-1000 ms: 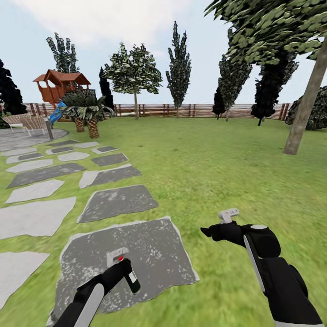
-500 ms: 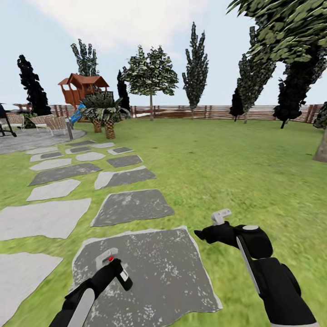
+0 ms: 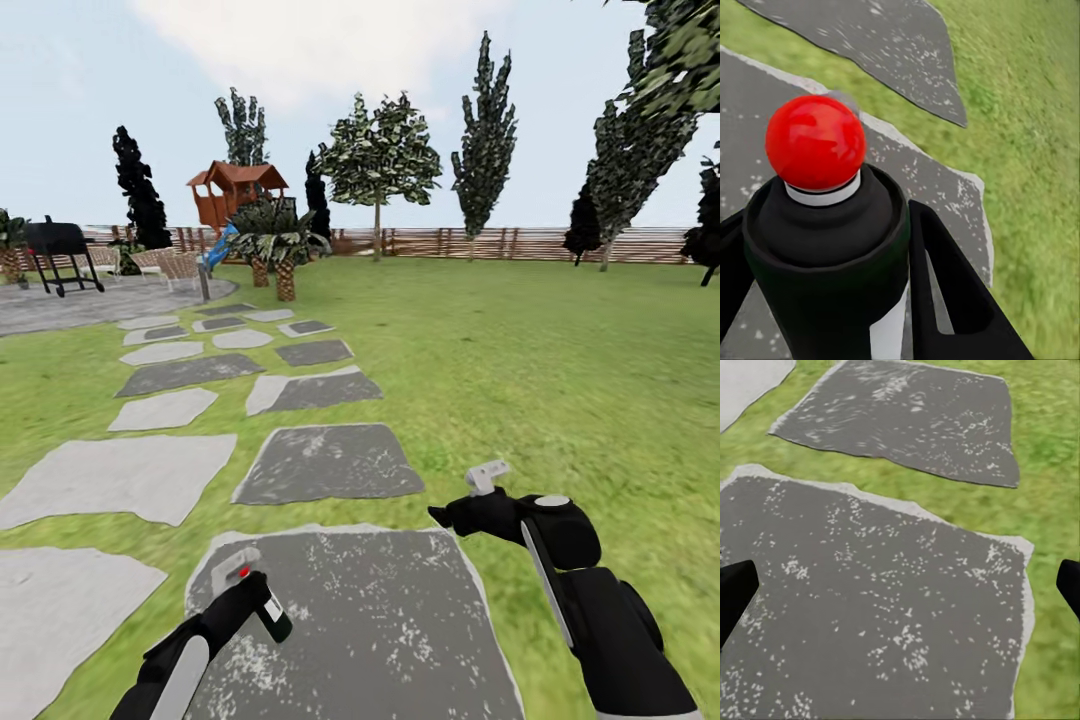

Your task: Pick up the pesticide atomizer in the garden and spray insectifuge to fully cover both potted plants in the garden.

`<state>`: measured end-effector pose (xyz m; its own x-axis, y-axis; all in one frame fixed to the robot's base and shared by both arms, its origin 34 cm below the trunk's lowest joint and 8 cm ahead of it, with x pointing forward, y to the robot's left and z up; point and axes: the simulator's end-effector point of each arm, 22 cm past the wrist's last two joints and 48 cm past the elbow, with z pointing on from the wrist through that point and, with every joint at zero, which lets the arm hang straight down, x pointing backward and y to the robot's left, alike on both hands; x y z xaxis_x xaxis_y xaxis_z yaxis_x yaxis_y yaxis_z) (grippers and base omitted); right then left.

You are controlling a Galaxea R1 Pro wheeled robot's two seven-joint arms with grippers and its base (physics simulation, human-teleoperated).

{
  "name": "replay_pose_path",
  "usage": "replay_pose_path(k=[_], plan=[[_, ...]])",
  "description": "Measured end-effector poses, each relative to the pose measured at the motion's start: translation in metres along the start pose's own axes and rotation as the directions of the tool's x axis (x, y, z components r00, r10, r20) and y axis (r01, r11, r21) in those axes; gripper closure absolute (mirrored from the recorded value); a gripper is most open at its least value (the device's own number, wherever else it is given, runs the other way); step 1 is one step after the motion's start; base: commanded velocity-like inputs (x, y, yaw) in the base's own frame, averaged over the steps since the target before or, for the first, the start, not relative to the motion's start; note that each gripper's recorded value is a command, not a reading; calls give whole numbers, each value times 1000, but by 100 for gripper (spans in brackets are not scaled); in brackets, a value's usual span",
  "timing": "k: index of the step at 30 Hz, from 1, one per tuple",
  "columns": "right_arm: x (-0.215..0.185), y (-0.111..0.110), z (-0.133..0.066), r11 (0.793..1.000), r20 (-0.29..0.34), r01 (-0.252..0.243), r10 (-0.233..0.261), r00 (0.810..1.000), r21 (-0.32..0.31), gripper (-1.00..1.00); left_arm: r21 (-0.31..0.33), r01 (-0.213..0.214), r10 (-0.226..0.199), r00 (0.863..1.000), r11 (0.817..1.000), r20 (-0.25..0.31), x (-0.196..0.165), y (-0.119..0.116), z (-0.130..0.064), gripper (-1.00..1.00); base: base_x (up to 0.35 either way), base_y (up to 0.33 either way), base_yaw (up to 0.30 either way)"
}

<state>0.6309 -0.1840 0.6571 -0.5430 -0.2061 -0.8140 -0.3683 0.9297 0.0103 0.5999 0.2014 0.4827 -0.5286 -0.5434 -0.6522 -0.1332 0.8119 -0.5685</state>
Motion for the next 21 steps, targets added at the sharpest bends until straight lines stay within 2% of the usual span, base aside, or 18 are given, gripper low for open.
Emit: replay_pose_path(k=[3, 6, 21], plan=[[-12, 0, -1, 999, 59, 32, -32, 998, -1, -100, -2, 1, -1, 1000, 1000, -2, 1, 1, 0, 100, 336, 0, 64], [-15, 0, -1, 999, 75, 41, -41, 996, -1, -100, -2, 1, -1, 1000, 1000, -3, 1, 1, 1, 100, 336, 0, 20], [-15, 1, -1, 999, 76, 40, -40, 996, 0, -100, -5, 2, -2, 1000, 1000, -6, 2, 2, 1, 100, 336, 0, 2]])
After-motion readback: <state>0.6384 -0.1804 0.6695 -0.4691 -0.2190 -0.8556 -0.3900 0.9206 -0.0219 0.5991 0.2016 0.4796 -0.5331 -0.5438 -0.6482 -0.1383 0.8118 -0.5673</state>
